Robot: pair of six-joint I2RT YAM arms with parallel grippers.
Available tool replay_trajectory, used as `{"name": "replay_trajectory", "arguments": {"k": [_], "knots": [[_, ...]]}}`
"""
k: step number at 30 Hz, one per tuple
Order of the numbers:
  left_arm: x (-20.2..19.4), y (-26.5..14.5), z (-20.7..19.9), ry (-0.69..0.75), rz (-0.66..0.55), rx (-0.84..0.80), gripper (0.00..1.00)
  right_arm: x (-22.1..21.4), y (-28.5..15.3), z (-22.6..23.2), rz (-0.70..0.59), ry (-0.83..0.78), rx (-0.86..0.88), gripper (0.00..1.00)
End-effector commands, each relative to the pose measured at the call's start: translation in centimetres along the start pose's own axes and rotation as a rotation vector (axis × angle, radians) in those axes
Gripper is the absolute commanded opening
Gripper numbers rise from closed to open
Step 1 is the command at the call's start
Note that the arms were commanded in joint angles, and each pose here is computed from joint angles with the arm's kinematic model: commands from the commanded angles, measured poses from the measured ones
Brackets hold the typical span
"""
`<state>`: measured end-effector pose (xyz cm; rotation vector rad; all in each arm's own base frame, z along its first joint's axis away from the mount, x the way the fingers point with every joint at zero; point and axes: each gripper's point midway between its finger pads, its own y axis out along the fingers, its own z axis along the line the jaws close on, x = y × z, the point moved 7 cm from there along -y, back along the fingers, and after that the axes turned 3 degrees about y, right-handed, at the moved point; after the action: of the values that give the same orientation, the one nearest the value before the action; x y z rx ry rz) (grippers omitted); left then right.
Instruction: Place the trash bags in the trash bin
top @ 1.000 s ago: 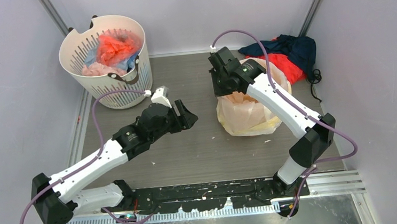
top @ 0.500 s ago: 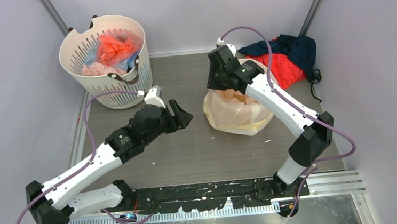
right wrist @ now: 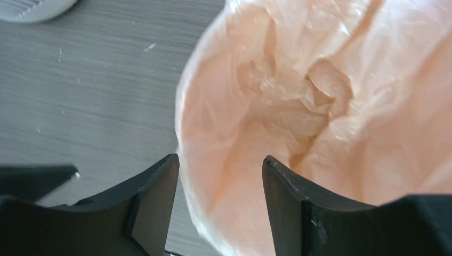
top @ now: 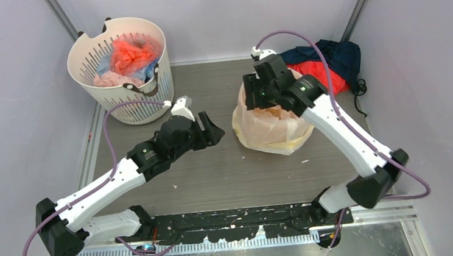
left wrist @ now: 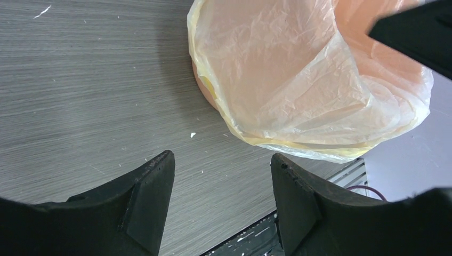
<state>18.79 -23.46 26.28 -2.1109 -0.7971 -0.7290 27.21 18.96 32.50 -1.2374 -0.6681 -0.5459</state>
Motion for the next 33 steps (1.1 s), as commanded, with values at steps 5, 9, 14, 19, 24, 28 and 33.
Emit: {"name": "replay_trajectory", "arguments": {"k": [5, 9, 14, 19, 24, 28, 33], "knots": [[2.2, -0.2, -2.0, -0.007, -0.06, -0.071, 0.67, -3.1, -5.5, -2.6, 0.032, -0.139, 0.047, 0.63], [2.4, -0.4, -2.1, 0.001, -0.062, -0.07, 0.67, -4.3, -5.6, -3.1, 0.084, -0.174, 0.045, 0.63], [2.5, -0.4, -2.1, 0.005, -0.066, -0.067, 0.66, -5.5, -5.5, -2.7, 0.133, -0.215, 0.069, 0.62], [2.5, -0.3, -2.2, 0.006, -0.063, -0.068, 0.66, -6.6, -4.2, -3.0, 0.196, -0.259, 0.026, 0.58], [2.6, -0.5, -2.2, 0.005, -0.066, -0.071, 0.66, -6.3, -3.1, -2.2, 0.208, -0.244, 0.042, 0.17], [2.8, -1.0, -2.3, -0.004, -0.07, -0.083, 0.66, -4.7, -2.1, -0.9, 0.177, -0.17, 0.037, 0.01], [3.3, -1.7, -3.0, -0.02, -0.072, -0.113, 0.65, -2.5, -0.9, 1.3, 0.107, 0.008, 0.052, 0.01]]}}
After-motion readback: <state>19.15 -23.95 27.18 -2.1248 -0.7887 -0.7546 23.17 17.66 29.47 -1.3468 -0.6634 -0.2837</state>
